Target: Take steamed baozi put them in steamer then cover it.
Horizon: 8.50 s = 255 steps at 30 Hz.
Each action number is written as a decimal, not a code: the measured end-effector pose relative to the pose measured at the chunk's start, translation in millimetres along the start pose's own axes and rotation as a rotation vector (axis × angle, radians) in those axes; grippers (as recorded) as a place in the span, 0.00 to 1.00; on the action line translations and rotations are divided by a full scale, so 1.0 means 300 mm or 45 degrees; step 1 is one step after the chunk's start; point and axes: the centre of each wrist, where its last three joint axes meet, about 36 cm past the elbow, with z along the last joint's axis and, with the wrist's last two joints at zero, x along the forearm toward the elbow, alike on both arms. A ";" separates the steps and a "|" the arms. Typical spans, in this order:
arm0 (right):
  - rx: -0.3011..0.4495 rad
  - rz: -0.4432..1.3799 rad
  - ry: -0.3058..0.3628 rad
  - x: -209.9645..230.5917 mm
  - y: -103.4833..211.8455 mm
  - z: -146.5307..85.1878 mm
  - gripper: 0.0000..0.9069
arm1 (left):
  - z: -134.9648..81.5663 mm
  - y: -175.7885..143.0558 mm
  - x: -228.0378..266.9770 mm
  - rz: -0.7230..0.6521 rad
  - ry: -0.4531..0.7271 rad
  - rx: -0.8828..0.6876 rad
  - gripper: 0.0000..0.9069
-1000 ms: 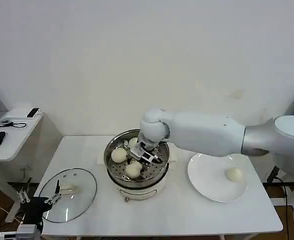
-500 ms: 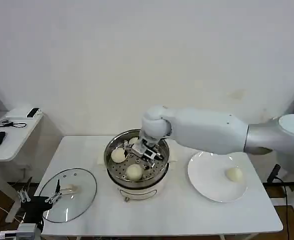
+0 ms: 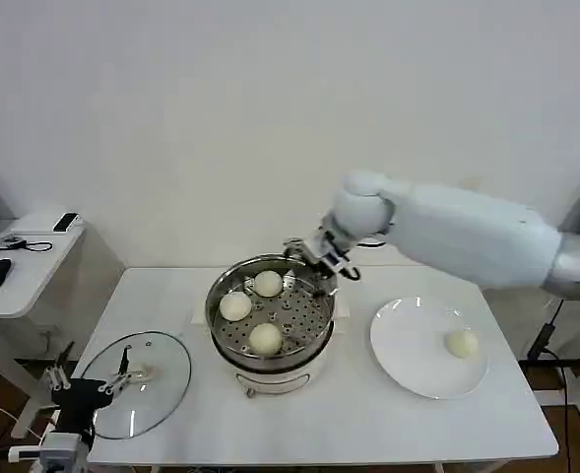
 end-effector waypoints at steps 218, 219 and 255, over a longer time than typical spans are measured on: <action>-1.682 1.982 -0.233 -0.316 1.434 -0.075 1.00 | 0.326 0.092 -0.035 -0.038 -0.148 -1.348 1.00; -1.690 1.988 -0.218 -0.313 1.454 -0.080 1.00 | 0.338 0.095 -0.039 -0.028 -0.147 -1.377 1.00; -1.775 2.014 0.030 -0.275 1.713 -0.180 1.00 | 0.504 0.028 -0.276 0.184 -0.151 -1.652 1.00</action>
